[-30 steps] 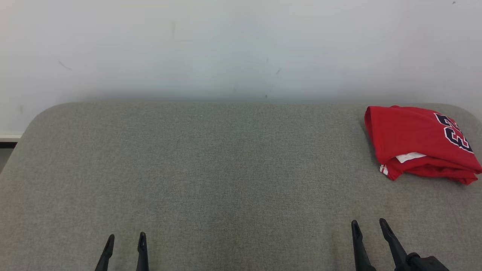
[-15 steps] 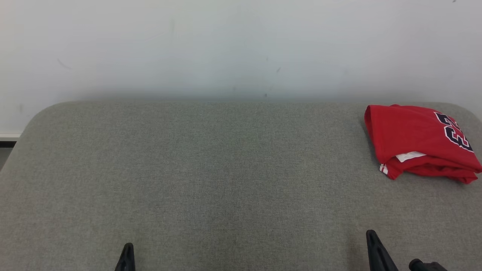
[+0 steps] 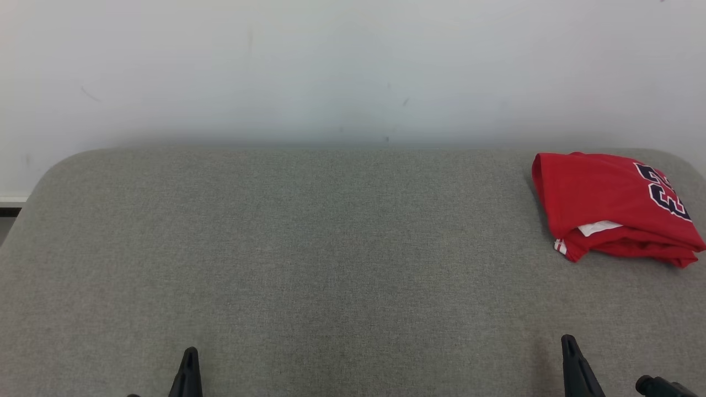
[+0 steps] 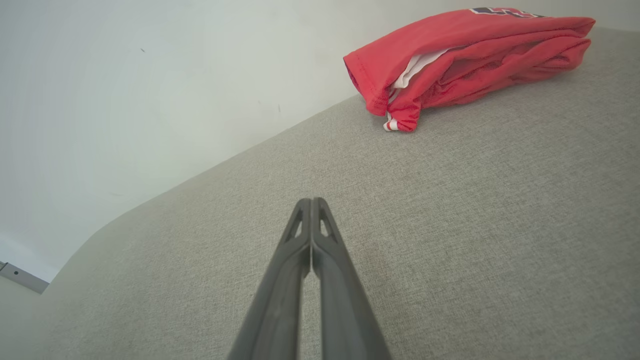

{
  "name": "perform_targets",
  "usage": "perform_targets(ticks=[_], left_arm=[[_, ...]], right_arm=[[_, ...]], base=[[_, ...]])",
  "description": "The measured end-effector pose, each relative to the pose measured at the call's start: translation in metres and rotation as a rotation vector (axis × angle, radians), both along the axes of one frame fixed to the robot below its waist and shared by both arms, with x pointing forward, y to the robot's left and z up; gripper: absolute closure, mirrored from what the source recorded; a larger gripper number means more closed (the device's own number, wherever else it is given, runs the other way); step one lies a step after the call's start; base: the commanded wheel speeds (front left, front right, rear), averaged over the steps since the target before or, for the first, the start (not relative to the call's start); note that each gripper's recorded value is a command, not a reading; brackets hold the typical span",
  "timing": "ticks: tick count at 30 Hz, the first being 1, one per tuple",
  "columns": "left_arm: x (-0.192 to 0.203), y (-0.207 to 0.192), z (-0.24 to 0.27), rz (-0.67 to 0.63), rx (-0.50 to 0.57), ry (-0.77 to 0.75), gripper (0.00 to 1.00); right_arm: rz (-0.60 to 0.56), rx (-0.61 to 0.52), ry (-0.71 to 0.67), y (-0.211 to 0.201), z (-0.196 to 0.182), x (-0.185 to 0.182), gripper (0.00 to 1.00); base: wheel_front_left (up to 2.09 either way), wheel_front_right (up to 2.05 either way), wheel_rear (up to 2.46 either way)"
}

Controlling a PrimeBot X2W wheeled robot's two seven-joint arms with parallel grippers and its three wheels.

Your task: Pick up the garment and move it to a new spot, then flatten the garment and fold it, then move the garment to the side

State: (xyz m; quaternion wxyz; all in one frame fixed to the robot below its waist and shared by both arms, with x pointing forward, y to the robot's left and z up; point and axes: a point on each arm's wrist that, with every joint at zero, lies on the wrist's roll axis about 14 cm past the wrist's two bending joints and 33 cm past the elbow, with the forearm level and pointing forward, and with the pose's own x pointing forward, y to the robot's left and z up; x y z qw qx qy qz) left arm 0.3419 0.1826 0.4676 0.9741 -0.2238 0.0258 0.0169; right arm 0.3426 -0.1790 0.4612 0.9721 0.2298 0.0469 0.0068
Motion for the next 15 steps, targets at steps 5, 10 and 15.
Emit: perform_targets(ticks=[5, 10, 15], left_arm=[[0.006, -0.001, 0.004, 0.007, -0.079, -0.006, 1.00], [0.011, -0.004, 0.007, 0.009, -0.173, -0.010, 1.00], [0.015, -0.006, 0.009, 0.012, -0.246, -0.013, 1.00]], right_arm=[[-0.027, 0.079, 0.013, -0.007, 0.000, 0.002, 1.00], [-0.058, 0.168, 0.018, -0.015, 0.002, 0.005, 1.00], [-0.078, 0.235, 0.027, -0.020, 0.002, 0.006, 1.00]], base=[[0.00, 0.00, 0.00], [0.00, 0.00, 0.00], [0.00, 0.00, 0.00]])
